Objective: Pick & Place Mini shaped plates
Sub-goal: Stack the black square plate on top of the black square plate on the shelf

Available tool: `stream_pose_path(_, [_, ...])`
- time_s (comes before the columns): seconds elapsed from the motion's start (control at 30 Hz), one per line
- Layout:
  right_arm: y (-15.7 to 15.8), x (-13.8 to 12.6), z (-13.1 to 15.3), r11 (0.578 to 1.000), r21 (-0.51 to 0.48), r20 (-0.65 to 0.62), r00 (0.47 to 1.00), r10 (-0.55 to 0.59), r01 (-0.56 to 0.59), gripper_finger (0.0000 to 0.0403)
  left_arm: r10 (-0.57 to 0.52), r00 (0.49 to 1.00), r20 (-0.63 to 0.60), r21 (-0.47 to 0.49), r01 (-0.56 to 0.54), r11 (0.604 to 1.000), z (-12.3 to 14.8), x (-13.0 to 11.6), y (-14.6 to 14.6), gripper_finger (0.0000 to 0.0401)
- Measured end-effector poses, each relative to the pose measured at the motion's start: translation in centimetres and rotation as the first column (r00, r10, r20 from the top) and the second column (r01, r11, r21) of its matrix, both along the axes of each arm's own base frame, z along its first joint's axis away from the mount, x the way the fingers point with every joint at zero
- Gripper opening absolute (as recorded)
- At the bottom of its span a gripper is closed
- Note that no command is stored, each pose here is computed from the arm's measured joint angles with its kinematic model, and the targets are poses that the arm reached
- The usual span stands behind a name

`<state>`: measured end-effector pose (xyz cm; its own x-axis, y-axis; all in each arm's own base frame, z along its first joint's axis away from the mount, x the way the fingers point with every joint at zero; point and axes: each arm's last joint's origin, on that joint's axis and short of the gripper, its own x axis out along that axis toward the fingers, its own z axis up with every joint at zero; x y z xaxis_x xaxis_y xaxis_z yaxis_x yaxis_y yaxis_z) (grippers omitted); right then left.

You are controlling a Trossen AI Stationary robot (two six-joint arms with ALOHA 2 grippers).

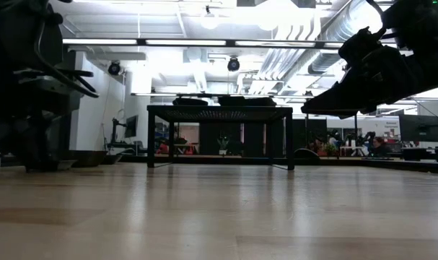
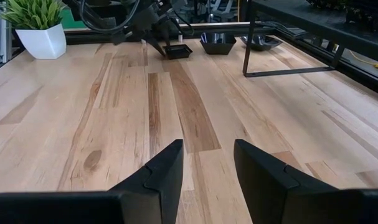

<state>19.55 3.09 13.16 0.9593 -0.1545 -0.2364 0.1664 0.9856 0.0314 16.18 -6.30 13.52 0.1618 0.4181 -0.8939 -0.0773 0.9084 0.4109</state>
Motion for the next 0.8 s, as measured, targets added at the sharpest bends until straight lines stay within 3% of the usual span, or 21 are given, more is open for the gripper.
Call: stream_pose_path(0.8, [-0.03, 0.0, 0.0, 1.0, -0.003, 0.0, 1.0, -0.01, 0.01, 0.0138, -0.019, 1.0, -0.003, -0.008, 0.019, 1.0, 0.04, 0.09, -0.07, 0.0073])
